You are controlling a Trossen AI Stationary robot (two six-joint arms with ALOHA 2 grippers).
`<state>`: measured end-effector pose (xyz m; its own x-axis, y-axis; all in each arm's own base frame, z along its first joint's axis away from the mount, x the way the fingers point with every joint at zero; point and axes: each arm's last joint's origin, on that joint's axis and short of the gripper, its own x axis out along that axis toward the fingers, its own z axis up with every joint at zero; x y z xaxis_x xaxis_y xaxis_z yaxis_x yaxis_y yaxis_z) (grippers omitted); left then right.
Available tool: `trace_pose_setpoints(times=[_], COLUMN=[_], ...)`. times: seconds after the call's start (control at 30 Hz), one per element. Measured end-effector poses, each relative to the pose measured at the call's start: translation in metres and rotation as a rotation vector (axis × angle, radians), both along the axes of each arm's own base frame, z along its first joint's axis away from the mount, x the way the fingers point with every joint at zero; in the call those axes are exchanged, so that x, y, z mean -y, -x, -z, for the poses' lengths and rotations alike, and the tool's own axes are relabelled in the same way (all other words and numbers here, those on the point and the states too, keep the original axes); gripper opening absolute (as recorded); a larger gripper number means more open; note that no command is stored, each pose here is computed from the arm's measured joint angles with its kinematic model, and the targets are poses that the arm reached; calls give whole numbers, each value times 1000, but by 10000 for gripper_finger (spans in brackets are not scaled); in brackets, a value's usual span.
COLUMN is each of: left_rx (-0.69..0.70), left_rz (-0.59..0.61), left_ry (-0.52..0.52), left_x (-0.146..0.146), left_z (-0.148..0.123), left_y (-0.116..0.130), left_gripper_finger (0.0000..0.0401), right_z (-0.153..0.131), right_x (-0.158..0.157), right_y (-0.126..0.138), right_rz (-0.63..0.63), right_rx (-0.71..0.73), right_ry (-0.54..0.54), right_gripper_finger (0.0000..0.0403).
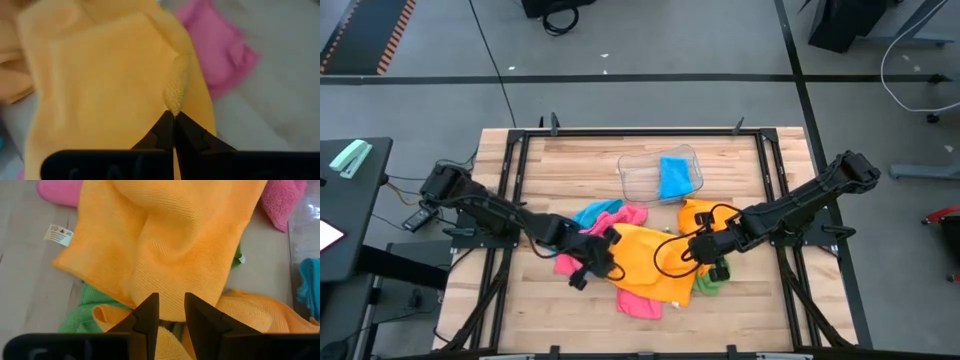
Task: Fold microfiber towels
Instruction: Fold the left yellow microfiber cloth
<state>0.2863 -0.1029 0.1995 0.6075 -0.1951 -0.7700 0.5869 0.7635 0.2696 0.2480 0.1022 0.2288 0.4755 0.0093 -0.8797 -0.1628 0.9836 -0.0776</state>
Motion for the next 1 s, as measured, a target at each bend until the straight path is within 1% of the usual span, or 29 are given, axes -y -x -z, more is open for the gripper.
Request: trace_pose_setpoints(times=[0.03, 0.1, 0.27, 0.33, 0.43, 0.53, 0.67, 0.7, 0.87, 1.0], left_rx=[-37, -69, -92, -117, -127, -120, -166, -170, -197, -182], left_rz=[11, 7, 38, 31, 1, -21, -28, -24, -58, -71], left_ry=[-20, -59, -82, -112, -132, -107, -90, -73, 40, 103], left_x=[2, 6, 16, 15, 12, 12, 13, 14, 18, 21], left_z=[4, 10, 16, 19, 20, 19, 28, 29, 29, 19], left_y=[3, 5, 8, 11, 11, 10, 11, 10, 9, 13], left_gripper_finger=[16, 17, 8, 9, 22, 27, 29, 33, 74, 106], right_z=[0, 0, -1, -1, -1, -1, -2, -2, 6, 11], right_x=[0, 0, 0, 0, -1, -2, -5, -6, -14, -16], right_y=[0, 0, -1, -2, -1, -1, -3, -4, -6, -6], right_rz=[0, 0, -3, -1, 0, -3, 13, 12, -15, 3], right_rx=[-1, 1, 17, 21, 19, 19, 47, 62, 138, 174], right_ry=[1, 0, 2, 1, -2, -7, -34, -42, -75, -92], right_gripper_finger=[99, 98, 97, 97, 97, 97, 97, 97, 100, 106])
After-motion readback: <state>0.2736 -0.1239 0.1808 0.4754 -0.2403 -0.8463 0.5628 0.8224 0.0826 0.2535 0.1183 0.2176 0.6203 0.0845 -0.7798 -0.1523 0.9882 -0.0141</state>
